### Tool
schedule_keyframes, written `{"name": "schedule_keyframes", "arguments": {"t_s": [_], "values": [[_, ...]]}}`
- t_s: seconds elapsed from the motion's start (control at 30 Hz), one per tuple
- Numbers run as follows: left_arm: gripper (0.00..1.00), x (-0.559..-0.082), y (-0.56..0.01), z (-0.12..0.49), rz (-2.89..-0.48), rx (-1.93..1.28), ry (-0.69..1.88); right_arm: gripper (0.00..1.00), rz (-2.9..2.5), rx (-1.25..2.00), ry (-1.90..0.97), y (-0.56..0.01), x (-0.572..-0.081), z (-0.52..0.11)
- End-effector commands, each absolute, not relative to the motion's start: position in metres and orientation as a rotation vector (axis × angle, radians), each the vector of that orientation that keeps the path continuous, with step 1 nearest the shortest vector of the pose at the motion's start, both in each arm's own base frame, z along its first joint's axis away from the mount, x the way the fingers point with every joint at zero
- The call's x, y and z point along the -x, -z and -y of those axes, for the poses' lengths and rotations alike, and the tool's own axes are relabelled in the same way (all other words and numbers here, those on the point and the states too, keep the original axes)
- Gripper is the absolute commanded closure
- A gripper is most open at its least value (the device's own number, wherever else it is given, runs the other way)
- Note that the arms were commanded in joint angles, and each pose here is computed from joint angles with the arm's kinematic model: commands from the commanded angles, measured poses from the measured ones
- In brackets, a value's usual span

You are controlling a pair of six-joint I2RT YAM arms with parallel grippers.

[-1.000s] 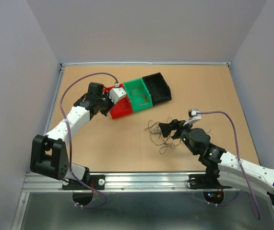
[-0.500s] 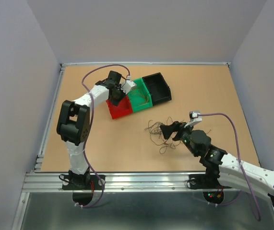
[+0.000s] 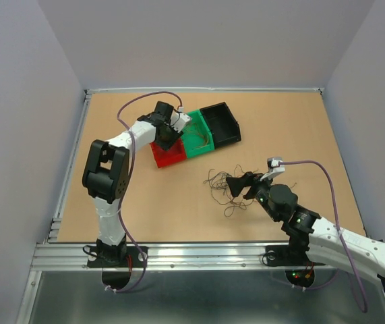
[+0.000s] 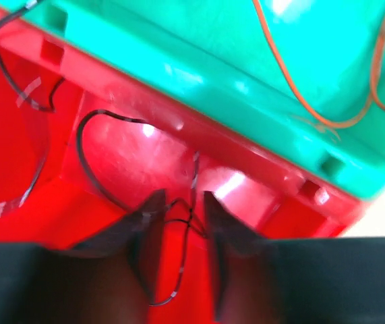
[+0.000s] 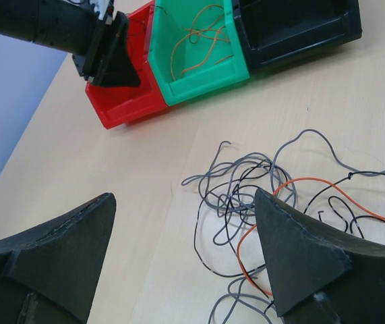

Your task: Untangle the cables

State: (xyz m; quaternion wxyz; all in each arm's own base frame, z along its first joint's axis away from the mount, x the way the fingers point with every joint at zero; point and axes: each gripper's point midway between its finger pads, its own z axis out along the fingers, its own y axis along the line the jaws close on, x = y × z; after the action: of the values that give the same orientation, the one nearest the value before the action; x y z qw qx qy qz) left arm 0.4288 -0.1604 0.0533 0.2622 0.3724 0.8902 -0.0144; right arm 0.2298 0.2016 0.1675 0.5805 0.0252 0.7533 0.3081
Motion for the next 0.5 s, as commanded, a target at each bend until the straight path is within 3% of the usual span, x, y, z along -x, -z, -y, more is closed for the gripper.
{"name": "schedule_keyframes", "arguments": {"t_s": [0.0, 0.27, 0.47], "values": [[0.48, -0.422, -0.117, 0.164, -2.260, -0.969, 0.068, 0.12, -1.763, -0.076, -0.717, -0.161, -0.229, -0.198], [0.38, -0.402, -0.161, 0.159, -2.207, -0.974, 0.078, 0.12, -1.763, -0.072, -0.727, -0.163, -0.228, -0.200], [0.34, -0.415, -0.192, 0.158, -2.152, -0.934, 0.073, 0.12, -1.769, -0.072, -0.725, -0.162, -0.228, -0.200]]}}
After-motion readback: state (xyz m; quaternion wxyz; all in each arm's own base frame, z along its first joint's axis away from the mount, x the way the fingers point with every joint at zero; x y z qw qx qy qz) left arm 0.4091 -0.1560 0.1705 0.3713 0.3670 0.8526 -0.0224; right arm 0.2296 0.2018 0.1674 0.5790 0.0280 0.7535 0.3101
